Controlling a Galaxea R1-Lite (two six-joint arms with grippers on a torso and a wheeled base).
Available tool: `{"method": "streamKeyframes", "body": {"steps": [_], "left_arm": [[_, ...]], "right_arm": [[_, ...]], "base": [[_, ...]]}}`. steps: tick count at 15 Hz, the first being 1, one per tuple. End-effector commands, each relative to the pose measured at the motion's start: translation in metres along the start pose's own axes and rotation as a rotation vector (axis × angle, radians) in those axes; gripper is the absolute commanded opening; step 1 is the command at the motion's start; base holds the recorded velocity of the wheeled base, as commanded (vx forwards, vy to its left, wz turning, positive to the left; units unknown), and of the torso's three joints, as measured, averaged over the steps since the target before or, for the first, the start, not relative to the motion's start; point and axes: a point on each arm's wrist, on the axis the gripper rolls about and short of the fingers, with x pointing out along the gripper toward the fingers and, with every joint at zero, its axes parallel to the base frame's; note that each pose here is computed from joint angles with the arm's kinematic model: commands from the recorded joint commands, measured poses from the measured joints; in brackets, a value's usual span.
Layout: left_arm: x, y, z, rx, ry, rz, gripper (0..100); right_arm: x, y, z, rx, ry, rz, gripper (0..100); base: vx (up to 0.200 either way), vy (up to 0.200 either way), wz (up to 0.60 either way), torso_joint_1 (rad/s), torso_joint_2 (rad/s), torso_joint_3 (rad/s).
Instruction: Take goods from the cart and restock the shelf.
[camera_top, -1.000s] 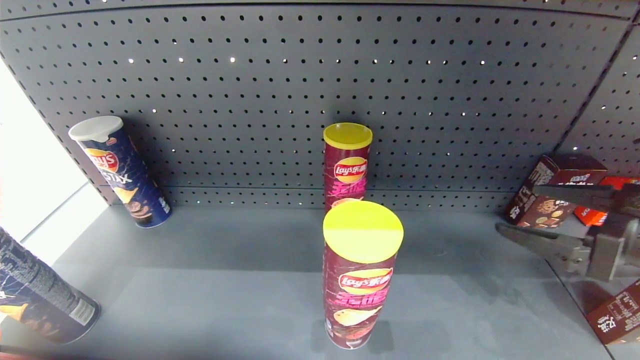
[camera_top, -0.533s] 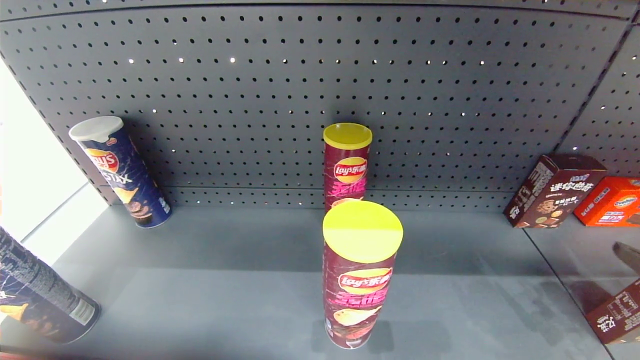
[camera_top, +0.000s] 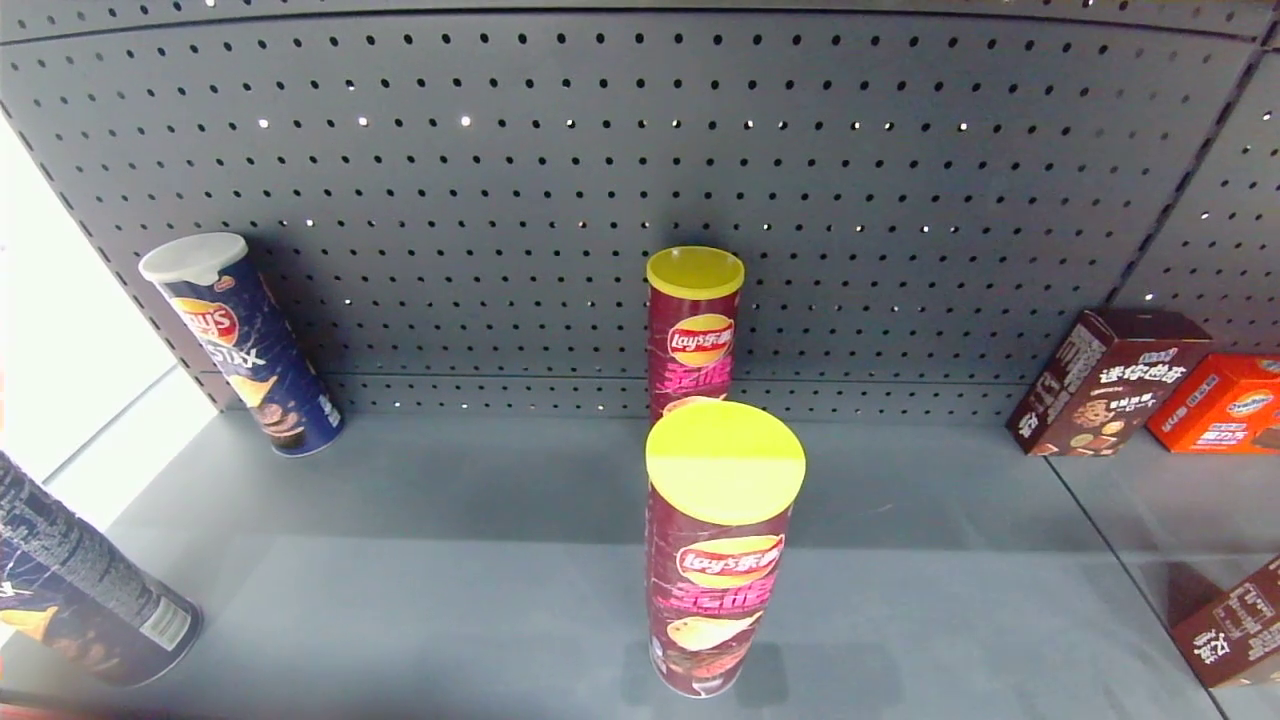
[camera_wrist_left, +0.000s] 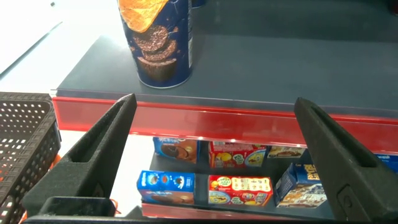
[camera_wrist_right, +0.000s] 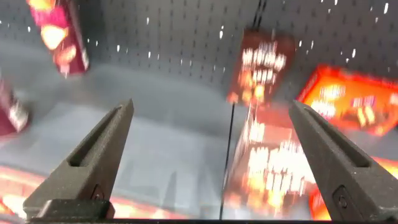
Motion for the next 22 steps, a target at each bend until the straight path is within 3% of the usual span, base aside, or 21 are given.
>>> {"method": "streamKeyframes", "body": {"steps": [1, 3, 8, 9, 11, 13, 15, 16, 18, 19, 22], "left_arm": [[0.000, 0.000, 0.000, -0.001, 0.000, 0.001, 100], [0.000, 0.000, 0.000, -0.001, -0.002, 0.002, 100], [0.000, 0.000, 0.000, -0.002, -0.004, 0.005, 100], [0.000, 0.000, 0.000, -0.002, -0.004, 0.004, 100], [0.000, 0.000, 0.000, -0.002, -0.004, 0.004, 100], [0.000, 0.000, 0.000, -0.002, -0.004, 0.004, 100], [0.000, 0.000, 0.000, -0.001, -0.004, 0.004, 100], [0.000, 0.000, 0.000, 0.001, -0.004, 0.004, 100], [0.000, 0.000, 0.000, -0.001, -0.004, 0.004, 100], [0.000, 0.000, 0.000, -0.001, -0.004, 0.004, 100], [0.000, 0.000, 0.000, 0.001, -0.002, 0.002, 100]], "right_arm": [[-0.020, 0.009, -0.052, 0.004, -0.001, -0.014, 100], [-0.015, 0.012, -0.077, 0.004, 0.056, -0.004, 100], [-0.015, 0.014, -0.081, 0.020, 0.094, 0.047, 100], [-0.015, 0.013, -0.081, 0.030, 0.097, 0.024, 100], [-0.019, 0.012, -0.082, 0.068, 0.077, -0.161, 100], [-0.021, 0.011, -0.082, 0.084, 0.056, -0.212, 100], [-0.020, 0.015, -0.082, 0.089, 0.043, -0.030, 100], [-0.021, 0.015, -0.082, 0.091, 0.052, -0.027, 100], [-0.022, 0.013, -0.083, 0.093, 0.104, -0.136, 100], [-0.023, 0.010, -0.084, 0.117, 0.113, -0.292, 100], [-0.021, 0.014, -0.090, 0.120, 0.118, -0.124, 100]], "base": [[0.000, 0.000, 0.00, 0.000, 0.00, 0.000], [0.000, 0.000, 0.00, 0.000, 0.00, 0.000], [0.000, 0.000, 0.00, 0.000, 0.00, 0.000], [0.000, 0.000, 0.00, 0.000, 0.00, 0.000], [0.000, 0.000, 0.00, 0.000, 0.00, 0.000], [0.000, 0.000, 0.00, 0.000, 0.00, 0.000], [0.000, 0.000, 0.00, 0.000, 0.00, 0.000], [0.000, 0.000, 0.00, 0.000, 0.00, 0.000], [0.000, 0.000, 0.00, 0.000, 0.00, 0.000], [0.000, 0.000, 0.00, 0.000, 0.00, 0.000], [0.000, 0.000, 0.00, 0.000, 0.00, 0.000]]}}
